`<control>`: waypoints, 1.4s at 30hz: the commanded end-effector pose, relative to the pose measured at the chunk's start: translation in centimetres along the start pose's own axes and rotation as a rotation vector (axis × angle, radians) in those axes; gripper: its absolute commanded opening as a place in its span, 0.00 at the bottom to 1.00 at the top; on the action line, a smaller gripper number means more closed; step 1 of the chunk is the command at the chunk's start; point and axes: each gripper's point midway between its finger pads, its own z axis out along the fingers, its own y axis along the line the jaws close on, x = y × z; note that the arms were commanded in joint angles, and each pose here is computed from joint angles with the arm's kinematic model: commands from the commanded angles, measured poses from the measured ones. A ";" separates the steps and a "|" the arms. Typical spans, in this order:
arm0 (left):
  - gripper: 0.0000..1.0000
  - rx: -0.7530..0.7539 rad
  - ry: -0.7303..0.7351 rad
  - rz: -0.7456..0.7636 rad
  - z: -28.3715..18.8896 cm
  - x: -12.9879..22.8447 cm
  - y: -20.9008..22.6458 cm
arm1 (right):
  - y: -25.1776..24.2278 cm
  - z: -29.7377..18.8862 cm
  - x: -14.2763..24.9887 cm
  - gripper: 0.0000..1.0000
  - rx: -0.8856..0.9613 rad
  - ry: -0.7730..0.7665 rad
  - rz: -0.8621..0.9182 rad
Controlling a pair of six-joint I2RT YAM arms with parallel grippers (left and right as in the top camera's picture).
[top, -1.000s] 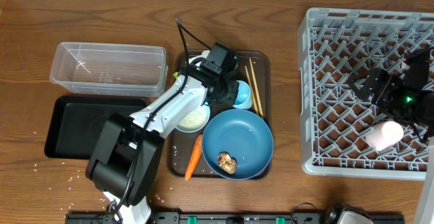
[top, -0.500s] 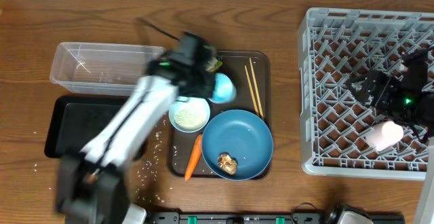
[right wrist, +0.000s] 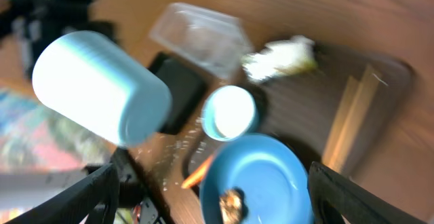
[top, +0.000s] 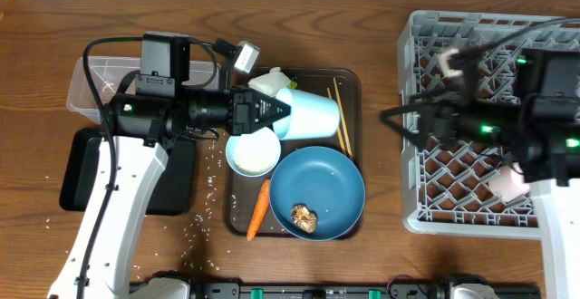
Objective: Sort waste into correct bins and load items into the dishwasher rack
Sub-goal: 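Grasp the light-blue cup with the left gripper and lift it toward the right gripper, then take the light-blue cup with the right gripper and place it in the rack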
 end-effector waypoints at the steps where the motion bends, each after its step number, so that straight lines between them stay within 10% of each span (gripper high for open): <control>1: 0.06 0.231 0.018 0.046 -0.6 0.1 -4.2 | 4.3 1.3 -0.2 0.80 -0.157 0.011 -0.151; 17: 0.06 0.310 0.025 0.052 -1.0 0.1 -5.5 | 12.3 4.6 0.6 0.78 -0.400 0.000 -0.578; 23: 0.06 0.310 0.026 0.051 -1.0 0.1 -5.6 | 12.2 4.6 0.6 0.49 -0.400 0.000 -0.576; 29: 0.07 0.309 0.020 0.074 -1.0 -0.2 -5.6 | 12.2 4.5 0.8 0.41 -0.391 0.009 -0.561; 36: 0.54 0.219 -0.015 0.121 -0.7 -1.3 -4.2 | 8.0 3.8 -0.3 0.40 -0.082 -0.002 -0.419; 42: 0.64 0.045 -0.058 0.080 -0.5 -2.3 -1.2 | 2.0 -0.9 -0.6 0.40 0.297 -0.068 -0.151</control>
